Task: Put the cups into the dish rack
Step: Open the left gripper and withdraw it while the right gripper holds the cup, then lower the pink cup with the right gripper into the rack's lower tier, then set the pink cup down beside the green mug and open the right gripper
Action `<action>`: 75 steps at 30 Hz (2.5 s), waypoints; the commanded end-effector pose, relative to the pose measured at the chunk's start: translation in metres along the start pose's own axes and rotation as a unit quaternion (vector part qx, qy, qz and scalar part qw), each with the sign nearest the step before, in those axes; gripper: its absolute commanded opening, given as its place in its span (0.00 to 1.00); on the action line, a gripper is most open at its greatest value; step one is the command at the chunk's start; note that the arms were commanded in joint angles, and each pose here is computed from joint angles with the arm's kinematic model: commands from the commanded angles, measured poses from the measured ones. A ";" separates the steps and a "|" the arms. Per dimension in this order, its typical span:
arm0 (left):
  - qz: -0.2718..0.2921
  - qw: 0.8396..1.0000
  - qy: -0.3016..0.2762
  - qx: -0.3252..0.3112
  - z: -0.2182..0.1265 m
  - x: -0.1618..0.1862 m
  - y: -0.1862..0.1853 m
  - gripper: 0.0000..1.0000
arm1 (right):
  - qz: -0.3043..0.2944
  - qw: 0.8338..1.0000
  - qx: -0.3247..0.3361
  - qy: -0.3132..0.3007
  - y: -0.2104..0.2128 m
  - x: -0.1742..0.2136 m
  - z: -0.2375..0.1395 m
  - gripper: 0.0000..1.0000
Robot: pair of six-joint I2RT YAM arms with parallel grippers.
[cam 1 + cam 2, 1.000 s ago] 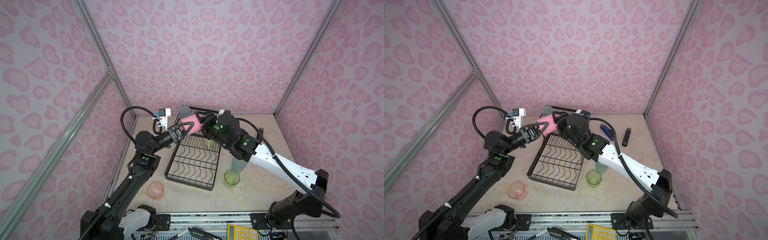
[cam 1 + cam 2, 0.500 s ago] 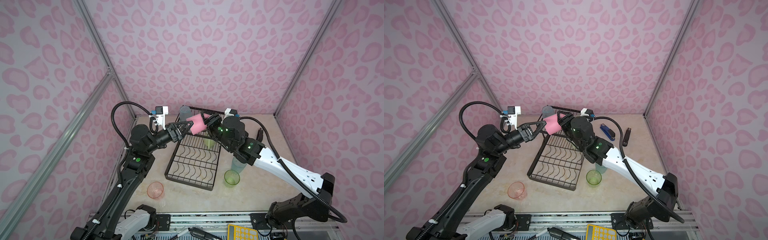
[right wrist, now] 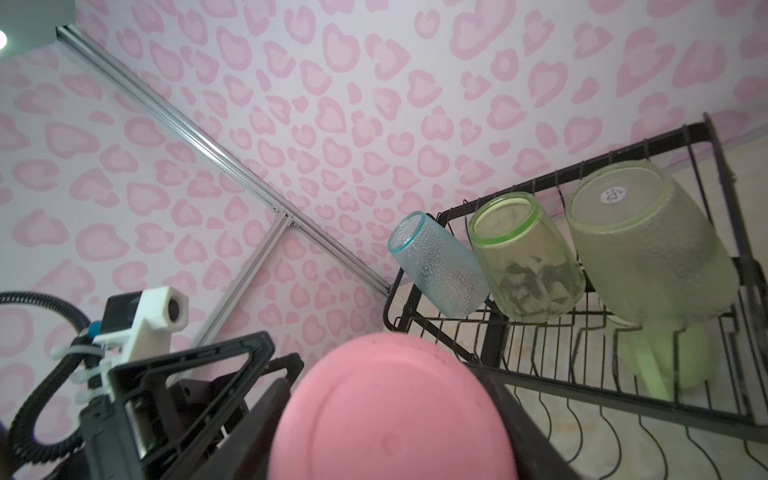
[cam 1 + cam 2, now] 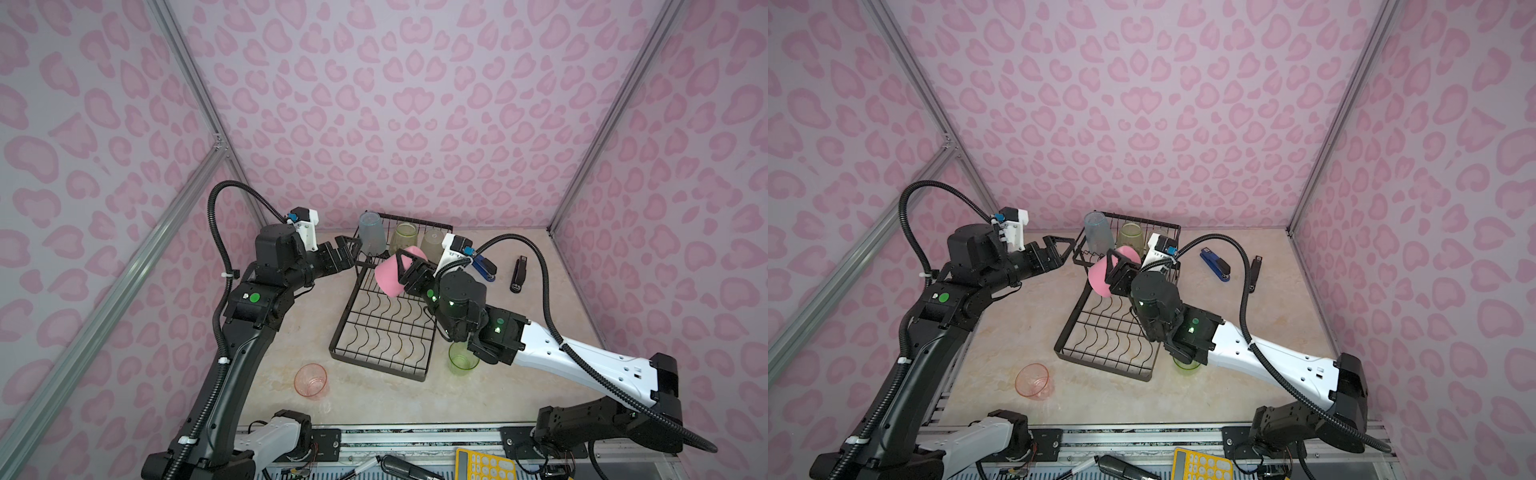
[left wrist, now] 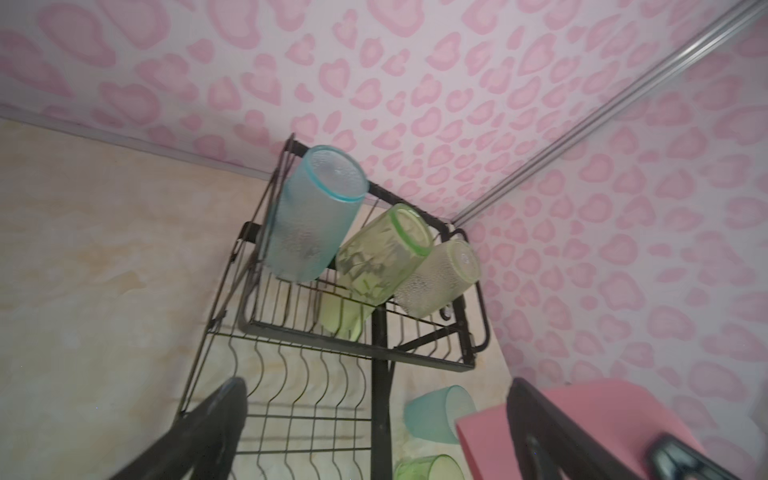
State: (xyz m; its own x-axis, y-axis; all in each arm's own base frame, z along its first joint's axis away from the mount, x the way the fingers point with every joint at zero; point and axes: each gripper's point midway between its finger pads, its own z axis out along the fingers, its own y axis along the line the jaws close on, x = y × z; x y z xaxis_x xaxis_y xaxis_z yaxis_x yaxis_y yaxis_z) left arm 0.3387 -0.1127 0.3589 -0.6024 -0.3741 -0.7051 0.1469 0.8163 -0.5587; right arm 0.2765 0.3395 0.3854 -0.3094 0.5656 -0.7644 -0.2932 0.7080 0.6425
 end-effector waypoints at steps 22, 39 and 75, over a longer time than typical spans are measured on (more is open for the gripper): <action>-0.023 0.986 0.098 -0.130 0.042 0.082 0.113 0.99 | -0.388 0.921 0.029 -0.023 -0.062 0.176 0.017 0.59; -0.033 0.989 0.102 -0.106 0.045 0.086 0.107 1.00 | -0.353 0.934 0.052 -0.005 -0.110 0.204 0.090 0.61; -0.050 0.990 0.105 -0.076 0.047 0.091 0.099 0.99 | -0.333 0.936 0.113 -0.020 -0.143 0.196 0.191 0.62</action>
State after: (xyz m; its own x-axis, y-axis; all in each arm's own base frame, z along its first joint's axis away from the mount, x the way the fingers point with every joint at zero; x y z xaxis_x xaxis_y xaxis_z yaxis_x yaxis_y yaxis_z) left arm 0.3318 -0.0849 0.2122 -0.7767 -0.3638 -0.5141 -0.0515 0.8502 -0.5239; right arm 0.4256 0.4334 0.1370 -0.0818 -0.0500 -0.9954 -0.2418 0.9699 -0.0288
